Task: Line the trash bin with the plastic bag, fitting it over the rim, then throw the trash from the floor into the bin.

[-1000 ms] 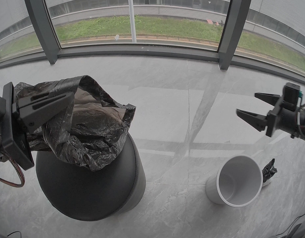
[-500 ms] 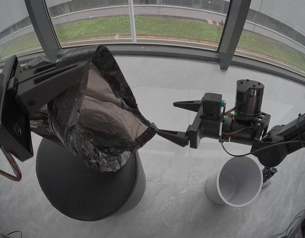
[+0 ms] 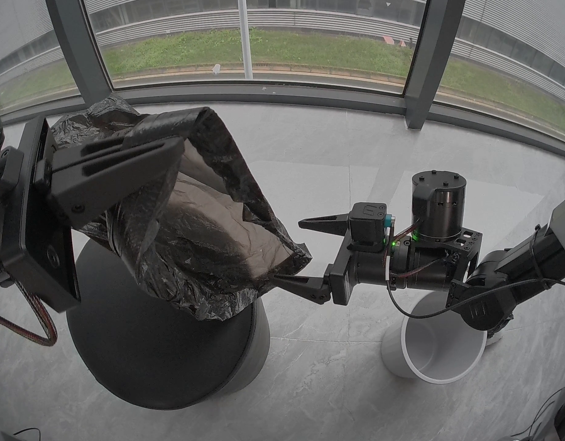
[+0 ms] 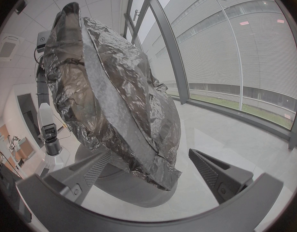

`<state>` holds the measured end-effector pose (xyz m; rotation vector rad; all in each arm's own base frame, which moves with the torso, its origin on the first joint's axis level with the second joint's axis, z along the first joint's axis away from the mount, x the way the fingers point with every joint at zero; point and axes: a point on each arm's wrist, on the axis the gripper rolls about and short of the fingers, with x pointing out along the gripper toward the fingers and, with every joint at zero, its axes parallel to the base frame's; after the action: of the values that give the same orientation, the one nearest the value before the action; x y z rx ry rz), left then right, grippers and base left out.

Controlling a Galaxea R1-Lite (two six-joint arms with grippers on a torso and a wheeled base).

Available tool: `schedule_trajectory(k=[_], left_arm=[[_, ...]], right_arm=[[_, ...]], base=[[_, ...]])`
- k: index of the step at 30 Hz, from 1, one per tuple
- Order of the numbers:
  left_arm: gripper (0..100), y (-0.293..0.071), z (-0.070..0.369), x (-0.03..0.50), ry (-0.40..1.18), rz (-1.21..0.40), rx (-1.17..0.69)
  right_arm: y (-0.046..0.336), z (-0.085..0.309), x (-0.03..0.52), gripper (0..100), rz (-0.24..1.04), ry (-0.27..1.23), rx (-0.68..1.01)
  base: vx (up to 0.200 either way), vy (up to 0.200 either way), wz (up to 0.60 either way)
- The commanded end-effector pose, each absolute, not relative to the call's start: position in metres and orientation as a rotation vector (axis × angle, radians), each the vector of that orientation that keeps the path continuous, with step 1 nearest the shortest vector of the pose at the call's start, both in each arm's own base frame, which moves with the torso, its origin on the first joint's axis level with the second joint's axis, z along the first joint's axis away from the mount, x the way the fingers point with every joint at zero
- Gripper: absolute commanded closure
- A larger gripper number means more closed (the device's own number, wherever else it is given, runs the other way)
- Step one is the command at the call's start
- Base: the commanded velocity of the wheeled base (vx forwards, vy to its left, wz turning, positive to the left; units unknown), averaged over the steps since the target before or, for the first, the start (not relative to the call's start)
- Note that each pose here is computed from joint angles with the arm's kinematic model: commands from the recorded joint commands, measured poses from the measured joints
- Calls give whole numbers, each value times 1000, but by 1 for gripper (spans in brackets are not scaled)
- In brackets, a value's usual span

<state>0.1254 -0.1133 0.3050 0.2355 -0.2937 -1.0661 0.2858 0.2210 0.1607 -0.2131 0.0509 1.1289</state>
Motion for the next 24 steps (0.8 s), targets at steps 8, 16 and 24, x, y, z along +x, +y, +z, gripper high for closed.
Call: schedule_trajectory(k=[8,16,24], left_arm=[[100,-119,312,132,-305,-1071,234],[100,-118,304,128,-286,-1082,236],[100,-114,291,122,-251,-1095,224]], right_arm=[[224,141,306,0,1096,90,-216],[220,146,312,100,1046,89,-177],[204,200,286,100,1029,59,16]], base=[[0,0,0],[0,0,0],[0,0,0]])
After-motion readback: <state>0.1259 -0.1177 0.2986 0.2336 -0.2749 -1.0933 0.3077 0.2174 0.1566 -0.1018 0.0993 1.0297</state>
